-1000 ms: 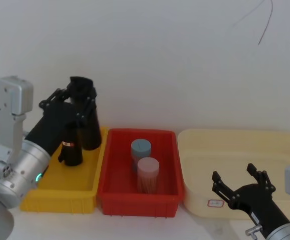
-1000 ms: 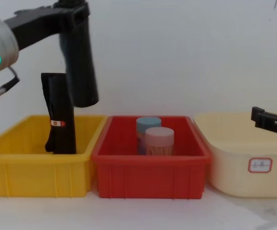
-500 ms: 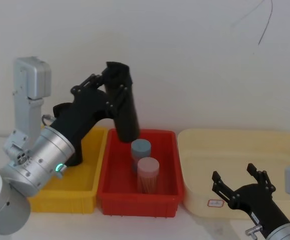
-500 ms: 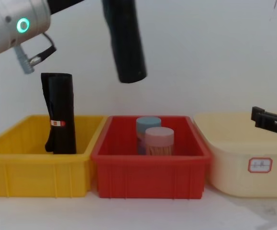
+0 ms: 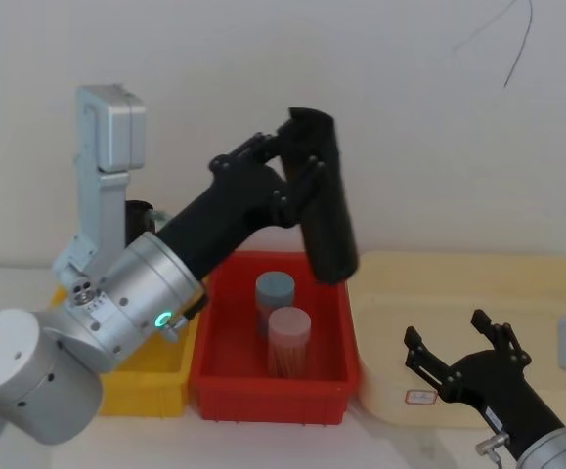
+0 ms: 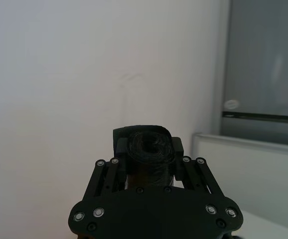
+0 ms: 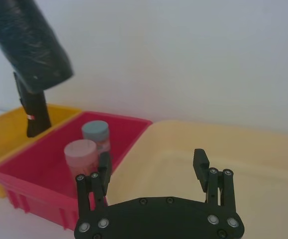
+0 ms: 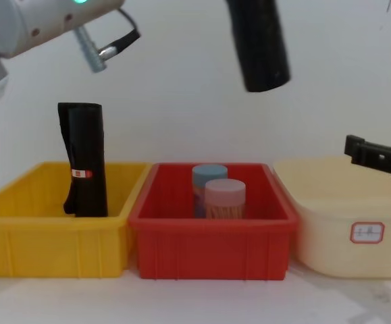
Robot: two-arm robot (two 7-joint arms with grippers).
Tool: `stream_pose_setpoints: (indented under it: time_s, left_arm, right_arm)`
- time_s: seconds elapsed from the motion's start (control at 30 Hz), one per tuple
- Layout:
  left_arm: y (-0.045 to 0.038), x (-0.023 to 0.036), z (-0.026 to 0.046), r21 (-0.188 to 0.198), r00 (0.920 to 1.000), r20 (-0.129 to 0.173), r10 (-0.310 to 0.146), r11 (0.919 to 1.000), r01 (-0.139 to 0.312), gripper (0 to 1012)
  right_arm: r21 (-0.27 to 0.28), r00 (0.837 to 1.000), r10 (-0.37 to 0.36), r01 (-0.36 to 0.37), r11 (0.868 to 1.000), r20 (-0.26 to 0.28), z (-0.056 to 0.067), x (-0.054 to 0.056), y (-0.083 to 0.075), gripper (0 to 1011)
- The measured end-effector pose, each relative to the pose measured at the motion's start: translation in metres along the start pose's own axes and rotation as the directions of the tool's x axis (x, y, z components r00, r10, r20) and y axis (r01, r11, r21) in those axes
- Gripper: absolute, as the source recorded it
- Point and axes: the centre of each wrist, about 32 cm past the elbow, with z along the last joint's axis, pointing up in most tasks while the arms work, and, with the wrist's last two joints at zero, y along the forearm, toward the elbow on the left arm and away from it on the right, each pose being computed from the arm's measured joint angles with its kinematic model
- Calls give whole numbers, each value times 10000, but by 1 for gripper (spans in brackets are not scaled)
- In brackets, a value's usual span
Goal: Pick up the garbage bag with the one hand and transfer it to the other hand.
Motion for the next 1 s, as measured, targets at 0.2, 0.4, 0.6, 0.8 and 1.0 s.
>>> stream_pose_setpoints:
  time_s: [0.2, 0.4, 0.6, 0.8, 1.0]
  left_arm:
    - [-121, -92, 20, -145, 9957, -553, -748, 9971, 741, 495]
    - [-212, -172, 39, -281, 9871, -956, -1285, 9916, 1264, 495]
    - [-258, -212, 48, -352, 9807, -1162, -1569, 9875, 1538, 495]
    - [-264, -220, 52, -369, 9801, -1186, -1594, 9871, 1561, 495]
    - [-238, -200, 48, -390, 9854, -1055, -1337, 9907, 1302, 495]
  right_arm:
    - [105, 9995, 314, -314, 9995, -43, 78, -11, 15, 1001]
    - [245, 9983, 572, -570, 9981, -56, 159, -23, 34, 1001]
    - [366, 9975, 704, -700, 9969, -104, 228, -28, 50, 1001]
    - [366, 9971, 736, -730, 9967, -176, 258, -27, 59, 1001]
    - [340, 9968, 763, -755, 9966, -218, 274, -25, 67, 1001]
